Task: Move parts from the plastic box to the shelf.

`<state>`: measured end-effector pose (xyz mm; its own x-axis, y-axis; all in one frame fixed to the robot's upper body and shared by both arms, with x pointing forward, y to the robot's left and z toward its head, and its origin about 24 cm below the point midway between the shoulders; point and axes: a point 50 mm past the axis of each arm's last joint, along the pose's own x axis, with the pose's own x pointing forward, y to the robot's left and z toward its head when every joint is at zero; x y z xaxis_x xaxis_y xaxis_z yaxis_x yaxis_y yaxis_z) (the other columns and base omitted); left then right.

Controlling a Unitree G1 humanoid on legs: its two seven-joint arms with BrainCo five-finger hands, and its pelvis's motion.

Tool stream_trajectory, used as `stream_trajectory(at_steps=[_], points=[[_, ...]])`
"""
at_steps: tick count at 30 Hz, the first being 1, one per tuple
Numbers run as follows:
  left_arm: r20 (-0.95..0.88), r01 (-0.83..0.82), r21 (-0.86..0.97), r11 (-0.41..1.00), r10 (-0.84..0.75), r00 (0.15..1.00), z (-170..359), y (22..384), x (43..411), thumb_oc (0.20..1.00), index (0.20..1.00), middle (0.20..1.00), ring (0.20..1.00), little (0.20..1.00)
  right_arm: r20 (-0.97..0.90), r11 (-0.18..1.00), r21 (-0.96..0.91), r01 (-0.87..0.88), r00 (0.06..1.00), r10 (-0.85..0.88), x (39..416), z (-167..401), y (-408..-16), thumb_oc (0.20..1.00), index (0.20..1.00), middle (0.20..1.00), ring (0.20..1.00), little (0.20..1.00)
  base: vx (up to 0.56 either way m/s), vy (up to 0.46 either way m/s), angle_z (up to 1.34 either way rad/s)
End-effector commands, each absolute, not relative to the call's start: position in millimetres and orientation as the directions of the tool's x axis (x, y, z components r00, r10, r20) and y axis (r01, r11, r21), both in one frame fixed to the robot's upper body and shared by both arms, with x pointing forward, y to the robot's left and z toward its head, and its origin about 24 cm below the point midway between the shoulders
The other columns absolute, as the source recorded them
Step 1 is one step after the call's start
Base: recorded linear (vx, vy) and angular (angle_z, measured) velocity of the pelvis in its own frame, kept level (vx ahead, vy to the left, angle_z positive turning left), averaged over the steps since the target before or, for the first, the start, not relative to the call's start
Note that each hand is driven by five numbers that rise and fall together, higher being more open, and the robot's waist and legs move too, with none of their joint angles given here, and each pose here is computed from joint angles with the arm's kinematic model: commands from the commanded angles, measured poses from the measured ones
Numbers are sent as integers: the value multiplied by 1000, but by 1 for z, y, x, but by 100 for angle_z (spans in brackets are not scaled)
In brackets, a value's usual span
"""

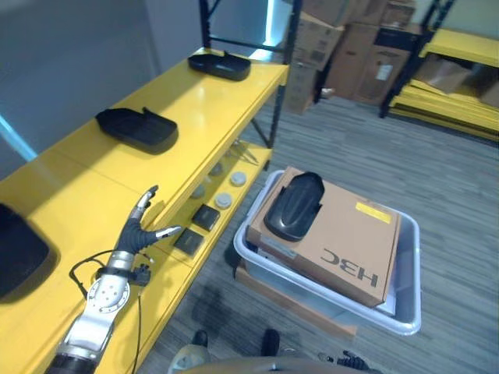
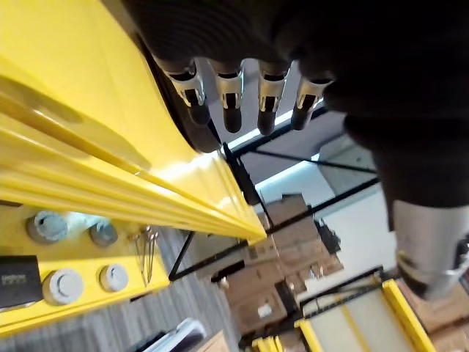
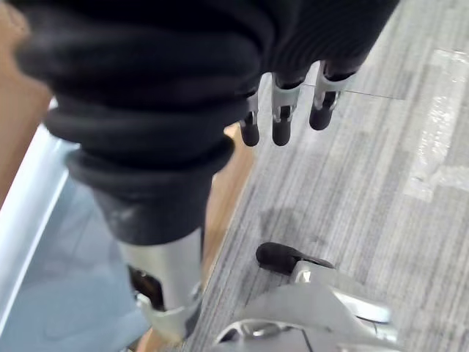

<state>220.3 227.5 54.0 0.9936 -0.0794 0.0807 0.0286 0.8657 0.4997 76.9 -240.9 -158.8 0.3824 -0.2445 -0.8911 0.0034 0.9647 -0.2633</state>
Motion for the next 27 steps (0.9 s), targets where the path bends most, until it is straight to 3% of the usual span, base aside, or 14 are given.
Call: stream_trajectory(at_steps=[1, 5, 8, 12, 13, 21, 27], points=[[88, 42, 558, 829, -109, 990, 58, 229, 219, 1000, 1000, 1000, 1000, 1000, -758, 929, -361, -82, 606, -241, 135, -138, -235, 1000, 1000, 1000, 1000, 1000, -4, 148, -89], [-51, 88, 566, 819, -72, 996, 19, 228, 201, 1000, 1000, 1000, 1000, 1000, -471, 864, -496, -88, 863, -182, 176, -84, -236, 1000, 1000, 1000, 1000, 1000, 26, 140, -81], [-68, 95, 574, 813, -68, 995, 13, 226, 198, 1000, 1000, 1000, 1000, 1000, -445, 860, -504, -83, 878, -175, 174, -79, -236, 1000, 1000, 1000, 1000, 1000, 48, 72, -69], [-40, 129, 575, 808, -129, 991, 14, 210, 195, 1000, 1000, 1000, 1000, 1000, -242, 859, -508, -68, 968, -67, 185, -40, -219, 1000, 1000, 1000, 1000, 1000, 39, 77, -24], [3, 149, 573, 806, -184, 983, 22, 199, 198, 1000, 1000, 1000, 1000, 1000, -108, 853, -517, -65, 994, 10, 193, -13, -209, 1000, 1000, 1000, 1000, 1000, 43, 46, -30], [68, 213, 518, 829, -288, 955, 35, 170, 205, 1000, 1000, 1000, 1000, 1000, 281, 863, -502, 49, 954, 109, 222, 64, -188, 1000, 1000, 1000, 1000, 1000, 23, 4, -2], [20, 244, 433, 868, -280, 960, 24, 160, 202, 1000, 1000, 1000, 1000, 1000, 371, 833, -529, 164, 927, 54, 247, 83, -189, 1000, 1000, 1000, 1000, 1000, 30, -45, 27]])
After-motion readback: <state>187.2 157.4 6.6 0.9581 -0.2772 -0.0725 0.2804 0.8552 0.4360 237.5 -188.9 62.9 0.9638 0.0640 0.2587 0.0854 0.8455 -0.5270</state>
